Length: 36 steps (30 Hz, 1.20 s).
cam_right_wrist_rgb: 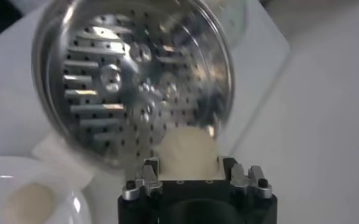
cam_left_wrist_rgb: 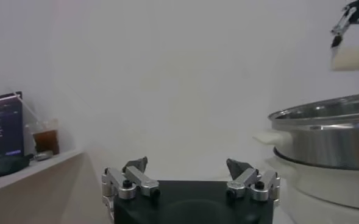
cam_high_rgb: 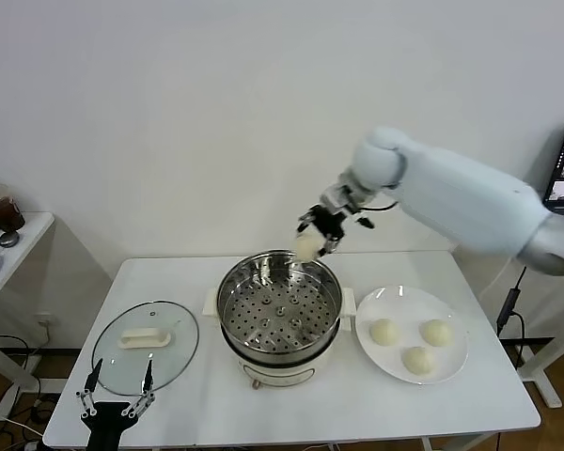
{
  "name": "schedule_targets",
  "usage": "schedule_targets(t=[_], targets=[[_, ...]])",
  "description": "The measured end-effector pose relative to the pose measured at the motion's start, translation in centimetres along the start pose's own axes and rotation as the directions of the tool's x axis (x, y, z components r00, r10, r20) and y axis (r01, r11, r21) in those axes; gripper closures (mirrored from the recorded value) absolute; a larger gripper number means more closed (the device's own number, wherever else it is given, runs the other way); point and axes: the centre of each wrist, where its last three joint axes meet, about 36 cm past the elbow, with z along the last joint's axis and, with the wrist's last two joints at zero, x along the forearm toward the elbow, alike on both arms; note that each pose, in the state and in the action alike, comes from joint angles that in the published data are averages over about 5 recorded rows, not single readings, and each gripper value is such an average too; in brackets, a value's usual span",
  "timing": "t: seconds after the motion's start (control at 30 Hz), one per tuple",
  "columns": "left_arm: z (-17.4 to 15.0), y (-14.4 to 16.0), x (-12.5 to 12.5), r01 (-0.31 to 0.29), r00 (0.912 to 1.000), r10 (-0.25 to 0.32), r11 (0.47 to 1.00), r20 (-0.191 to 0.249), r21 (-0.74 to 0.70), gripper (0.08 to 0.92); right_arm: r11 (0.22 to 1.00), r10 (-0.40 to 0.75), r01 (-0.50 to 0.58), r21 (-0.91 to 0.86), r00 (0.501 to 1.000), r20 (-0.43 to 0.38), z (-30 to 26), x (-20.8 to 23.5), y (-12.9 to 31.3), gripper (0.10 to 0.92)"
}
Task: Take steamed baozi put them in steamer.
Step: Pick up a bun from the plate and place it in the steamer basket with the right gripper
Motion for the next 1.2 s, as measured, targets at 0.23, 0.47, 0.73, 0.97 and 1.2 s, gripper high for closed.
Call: schedule_targets(t=[0.23, 0.47, 0.73, 0.97, 1.2], targets=[[-0.1, 0.2, 0.1, 0.011, 0.9999, -0.011, 1.000, 0.000, -0.005, 0.177, 0.967, -0.073, 0.069, 0.245, 0.997, 0.007, -3.7, -4.3, -2.1, 0.420], [0.1, 0.4, 0.1, 0.020, 0.9998, -0.020, 1.000, 0.001, -0.010, 0.177, 0.911, -0.097, 0.099, 0.401, 0.995, -0.026, -4.2, -7.8, -2.6, 0.415], [0.1, 0.5, 0.0, 0.024, 0.9997, -0.024, 1.000, 0.001, -0.011, 0.177, 0.862, -0.094, 0.120, 0.492, 0.993, -0.077, -3.2, -10.0, -3.0, 0.411], [0.2, 0.4, 0.0, 0.022, 0.9997, -0.022, 1.000, 0.003, -0.009, 0.177, 0.839, -0.088, 0.126, 0.530, 0.991, -0.097, -2.3, -11.4, -3.1, 0.404], [0.1, 0.5, 0.0, 0.023, 0.9997, -0.023, 1.000, 0.005, -0.010, 0.177, 0.835, -0.068, 0.103, 0.541, 0.994, -0.084, -1.4, -11.8, -2.9, 0.285]])
